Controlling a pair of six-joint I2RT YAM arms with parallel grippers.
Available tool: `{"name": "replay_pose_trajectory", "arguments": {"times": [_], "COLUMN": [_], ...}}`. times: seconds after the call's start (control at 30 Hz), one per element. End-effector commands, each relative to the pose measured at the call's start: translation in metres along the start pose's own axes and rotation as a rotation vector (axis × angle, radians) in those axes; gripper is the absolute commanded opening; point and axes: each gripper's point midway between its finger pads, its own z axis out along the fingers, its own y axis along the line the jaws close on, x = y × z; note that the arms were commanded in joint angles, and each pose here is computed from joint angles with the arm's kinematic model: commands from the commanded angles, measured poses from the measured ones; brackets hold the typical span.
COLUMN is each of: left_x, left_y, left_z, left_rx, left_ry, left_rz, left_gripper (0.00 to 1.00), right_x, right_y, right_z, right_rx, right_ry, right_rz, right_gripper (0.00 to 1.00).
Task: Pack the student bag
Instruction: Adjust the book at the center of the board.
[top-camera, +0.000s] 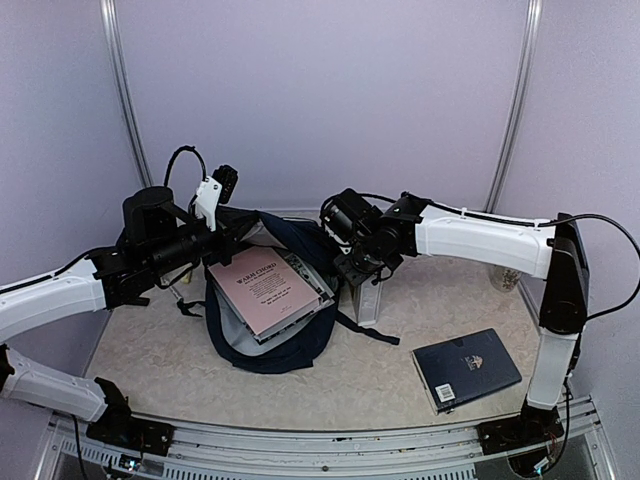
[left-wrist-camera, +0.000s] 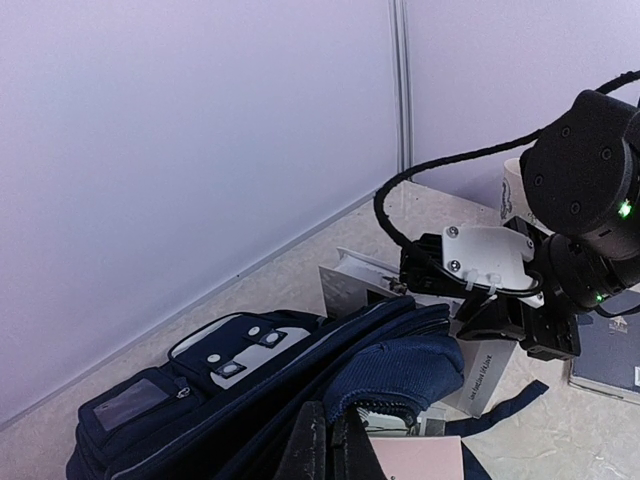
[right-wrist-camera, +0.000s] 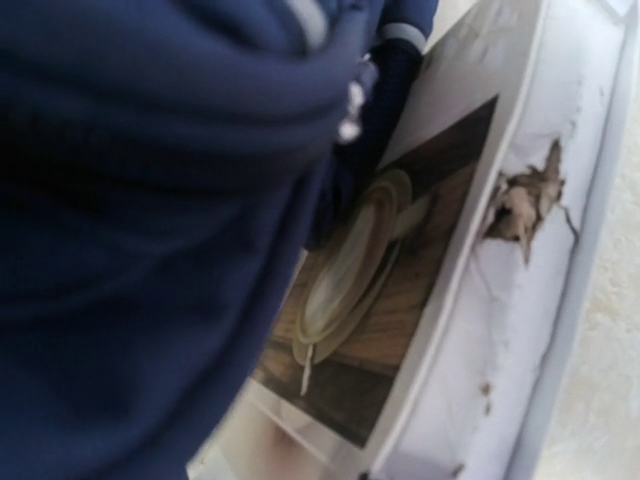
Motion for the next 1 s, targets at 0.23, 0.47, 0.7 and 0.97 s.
{"name": "replay_pose_trajectory", "arguments": {"times": [0.23, 0.47, 0.7, 0.97], "left_x": [-0.048, -0.048, -0.046, -0.046], "left_y": [0.0, 0.0, -0.001, -0.001], "left_z": [-0.007, -0.007, -0.005, -0.005], "left_rx": [0.012, 0.012, 0.015, 0.016], "left_ry": [-0.139, -0.138, -0.133, -0.133], "left_rz": [0.01, 0.012, 0.013, 0.012], "left_gripper": [0.0, 0.0, 0.0, 0.0], "right_x": [0.004, -0.001, -0.008, -0.02], "right_y": [0.006, 0.007, 0.007, 0.005], "right_z": [0.01, 0.01, 0.007, -0.001], "right_rx": [-0.016, -0.021, -0.024, -0.031], "right_ry": [0.028, 0.013, -0.008, -0.041], "right_rz": [-0.017, -0.02, -0.019, -0.012], "right_gripper": [0.3, 0.57, 0.63, 0.64]}}
